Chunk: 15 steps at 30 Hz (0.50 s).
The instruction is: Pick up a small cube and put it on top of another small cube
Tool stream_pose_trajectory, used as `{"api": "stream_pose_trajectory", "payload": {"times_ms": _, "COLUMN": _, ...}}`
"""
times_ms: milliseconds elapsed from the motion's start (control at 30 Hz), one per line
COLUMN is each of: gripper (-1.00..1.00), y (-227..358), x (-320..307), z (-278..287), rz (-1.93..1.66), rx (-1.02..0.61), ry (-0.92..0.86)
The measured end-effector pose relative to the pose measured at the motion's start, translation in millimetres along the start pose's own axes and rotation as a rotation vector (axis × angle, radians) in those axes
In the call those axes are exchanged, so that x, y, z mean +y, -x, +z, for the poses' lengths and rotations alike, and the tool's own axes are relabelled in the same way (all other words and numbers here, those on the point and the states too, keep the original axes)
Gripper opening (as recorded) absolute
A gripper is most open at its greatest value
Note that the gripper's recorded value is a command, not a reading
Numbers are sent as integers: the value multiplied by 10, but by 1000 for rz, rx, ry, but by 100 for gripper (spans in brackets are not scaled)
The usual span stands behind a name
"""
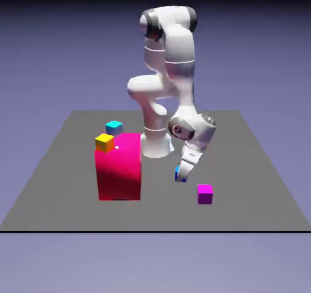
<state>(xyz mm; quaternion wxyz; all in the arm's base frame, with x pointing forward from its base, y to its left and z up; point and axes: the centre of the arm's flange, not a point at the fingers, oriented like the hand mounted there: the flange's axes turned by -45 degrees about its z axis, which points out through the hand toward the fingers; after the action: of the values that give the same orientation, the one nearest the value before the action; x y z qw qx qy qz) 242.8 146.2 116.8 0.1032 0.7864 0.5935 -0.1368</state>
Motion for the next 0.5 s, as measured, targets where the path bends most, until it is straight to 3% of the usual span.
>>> {"api": "stream_pose_trajectory", "payload": {"times_ms": 500, "gripper": -100, "y": -91, "x": 158, "z": -829, "rz": -32, "rx": 7, "ry": 6}}
